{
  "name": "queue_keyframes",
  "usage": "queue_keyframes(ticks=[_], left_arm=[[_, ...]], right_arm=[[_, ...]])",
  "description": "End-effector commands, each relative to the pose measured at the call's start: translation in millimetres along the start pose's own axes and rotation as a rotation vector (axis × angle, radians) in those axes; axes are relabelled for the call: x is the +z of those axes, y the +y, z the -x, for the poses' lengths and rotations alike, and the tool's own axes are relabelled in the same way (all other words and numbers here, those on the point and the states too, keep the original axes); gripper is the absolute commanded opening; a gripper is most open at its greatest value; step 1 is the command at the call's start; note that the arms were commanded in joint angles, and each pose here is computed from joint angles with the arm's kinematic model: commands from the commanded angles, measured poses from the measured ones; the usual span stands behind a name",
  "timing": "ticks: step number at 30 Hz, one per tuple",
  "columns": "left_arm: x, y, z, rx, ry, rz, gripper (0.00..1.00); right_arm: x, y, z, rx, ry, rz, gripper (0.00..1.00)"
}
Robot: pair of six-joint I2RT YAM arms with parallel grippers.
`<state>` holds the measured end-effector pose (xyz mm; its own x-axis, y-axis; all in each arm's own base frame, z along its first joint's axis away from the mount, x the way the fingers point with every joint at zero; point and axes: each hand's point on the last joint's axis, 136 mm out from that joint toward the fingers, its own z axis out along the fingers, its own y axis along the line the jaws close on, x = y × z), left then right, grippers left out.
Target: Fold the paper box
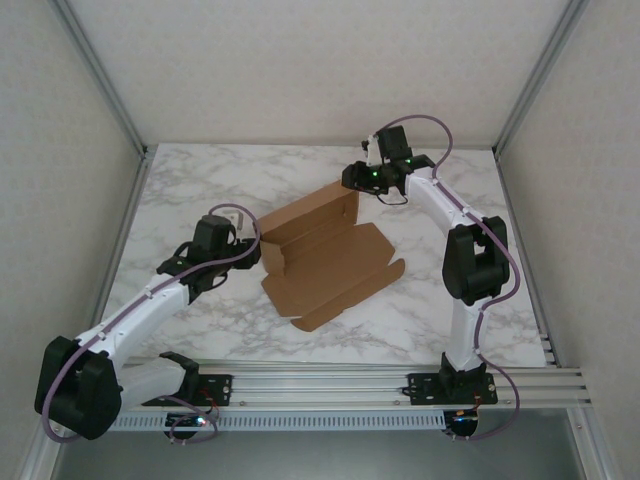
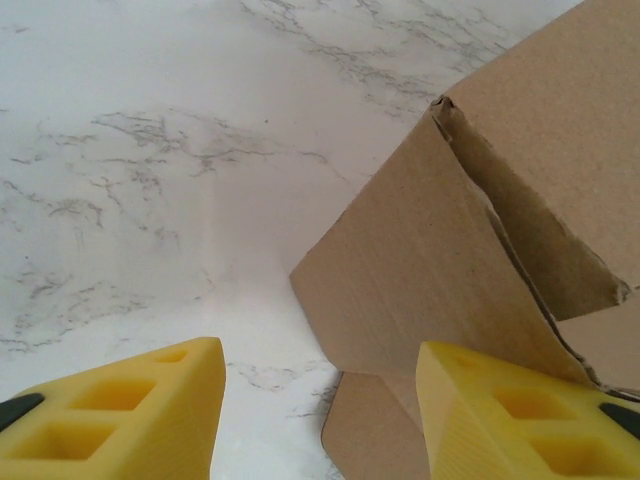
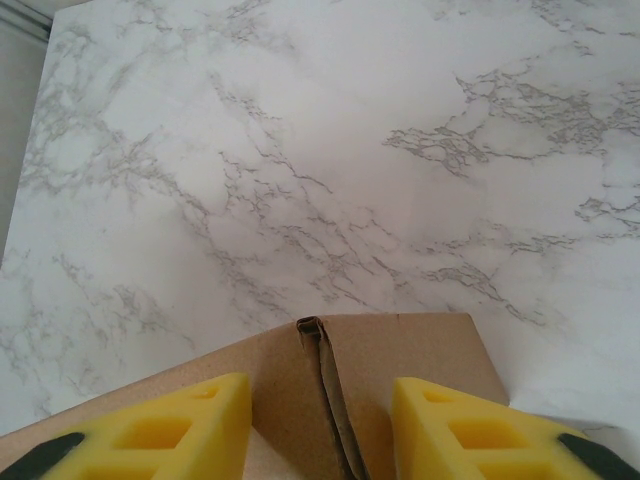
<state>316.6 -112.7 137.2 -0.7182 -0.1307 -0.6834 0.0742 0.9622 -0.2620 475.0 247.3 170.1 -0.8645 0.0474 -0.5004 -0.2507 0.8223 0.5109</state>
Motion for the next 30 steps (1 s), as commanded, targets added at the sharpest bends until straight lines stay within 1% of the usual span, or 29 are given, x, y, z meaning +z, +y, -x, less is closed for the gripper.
queue_keyframes(ticks=[1, 3, 7, 9, 15, 22, 28, 30], left_arm=[[-3, -7, -5, 0.004, 0.026, -0.02, 0.53], [-5, -5, -4, 0.006, 0.022, -0.002, 0.54], [-17, 7, 9, -0.014, -0.048, 0.071, 0.53], [-20, 7, 12, -0.025, -0.062, 0.07, 0.53], [-17, 4, 0, -0.062, -0.03, 0.038, 0.53], [-15, -5, -11, -0.076, 0.011, 0.001, 0.53], [-30, 1, -2, -0.107, -0.057, 0.037, 0.53], [-29, 4, -6, -0.119, -0.049, 0.047, 0.52]], right_arm=[[12, -11, -18, 0.037, 0.076, -0.038, 0.42], [11, -11, -18, 0.035, 0.076, -0.041, 0.42], [11, -13, -19, 0.033, 0.075, -0.048, 0.42], [10, -14, -19, 0.036, 0.072, -0.054, 0.42], [6, -19, -16, 0.05, 0.044, -0.068, 0.42], [5, -23, -14, 0.059, 0.043, -0.071, 0.42], [4, -23, -14, 0.06, 0.044, -0.069, 0.42], [5, -23, -13, 0.059, 0.044, -0.068, 0.42]])
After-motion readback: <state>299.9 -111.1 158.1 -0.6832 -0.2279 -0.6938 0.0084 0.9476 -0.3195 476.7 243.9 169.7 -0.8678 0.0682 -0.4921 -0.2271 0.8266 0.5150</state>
